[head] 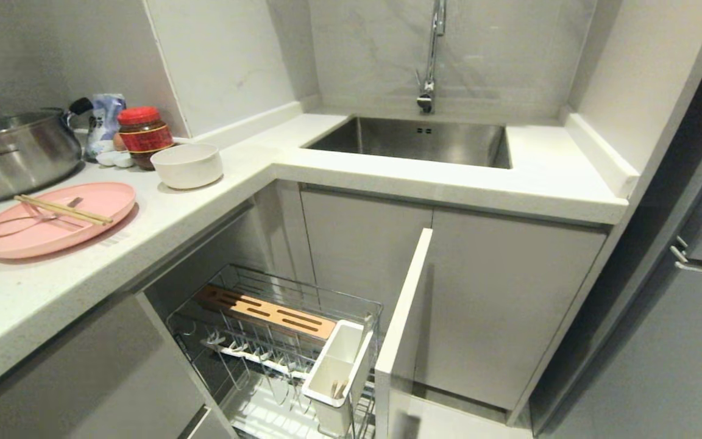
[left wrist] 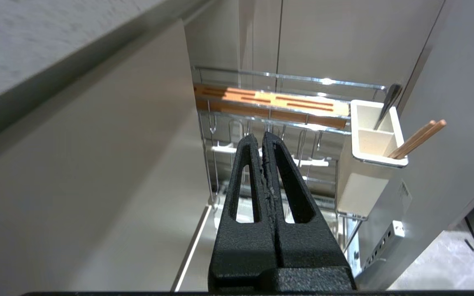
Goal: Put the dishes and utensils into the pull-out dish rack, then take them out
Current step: Pick up the chopsticks and place it in the cupboard
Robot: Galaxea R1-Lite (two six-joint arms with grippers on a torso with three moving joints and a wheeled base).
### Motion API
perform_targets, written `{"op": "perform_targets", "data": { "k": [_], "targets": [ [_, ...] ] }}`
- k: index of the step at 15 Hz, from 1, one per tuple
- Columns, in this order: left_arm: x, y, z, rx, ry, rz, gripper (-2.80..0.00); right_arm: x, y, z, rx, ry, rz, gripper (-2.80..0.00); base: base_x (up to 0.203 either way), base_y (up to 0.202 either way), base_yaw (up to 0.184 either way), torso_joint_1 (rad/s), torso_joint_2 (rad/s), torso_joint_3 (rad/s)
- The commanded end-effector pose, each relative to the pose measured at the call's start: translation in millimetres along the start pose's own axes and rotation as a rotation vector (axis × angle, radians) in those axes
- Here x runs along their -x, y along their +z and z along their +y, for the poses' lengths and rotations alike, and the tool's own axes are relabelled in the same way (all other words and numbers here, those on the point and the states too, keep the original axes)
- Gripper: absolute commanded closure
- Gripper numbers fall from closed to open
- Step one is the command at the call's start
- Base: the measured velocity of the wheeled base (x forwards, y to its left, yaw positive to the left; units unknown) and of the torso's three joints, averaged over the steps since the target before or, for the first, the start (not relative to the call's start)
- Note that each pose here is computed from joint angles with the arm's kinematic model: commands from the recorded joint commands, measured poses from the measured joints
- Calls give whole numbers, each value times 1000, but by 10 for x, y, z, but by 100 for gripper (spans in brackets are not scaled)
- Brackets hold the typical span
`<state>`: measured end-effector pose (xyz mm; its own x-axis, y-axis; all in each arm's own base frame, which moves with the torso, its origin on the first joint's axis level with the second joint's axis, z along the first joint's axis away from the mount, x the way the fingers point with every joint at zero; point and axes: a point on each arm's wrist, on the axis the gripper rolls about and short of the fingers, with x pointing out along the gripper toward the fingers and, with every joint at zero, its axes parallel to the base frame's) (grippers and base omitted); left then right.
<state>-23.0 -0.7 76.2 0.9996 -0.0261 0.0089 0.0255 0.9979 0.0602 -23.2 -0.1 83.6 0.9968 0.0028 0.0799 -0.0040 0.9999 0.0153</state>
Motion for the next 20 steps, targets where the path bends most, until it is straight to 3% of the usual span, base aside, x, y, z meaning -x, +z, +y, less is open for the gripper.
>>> {"op": "perform_targets", "data": {
  "k": [1, 20],
  "targets": [
    [-6, -16, -1, 0, 0, 7, 0, -16, -76, -1, 0, 0, 27, 0, 0, 0, 0, 2, 2, -199],
    [-8, -16, -1, -1, 1, 3, 0, -16, -73, -1, 0, 0, 26, 0, 0, 0, 0, 4, 2, -199]
  ]
}}
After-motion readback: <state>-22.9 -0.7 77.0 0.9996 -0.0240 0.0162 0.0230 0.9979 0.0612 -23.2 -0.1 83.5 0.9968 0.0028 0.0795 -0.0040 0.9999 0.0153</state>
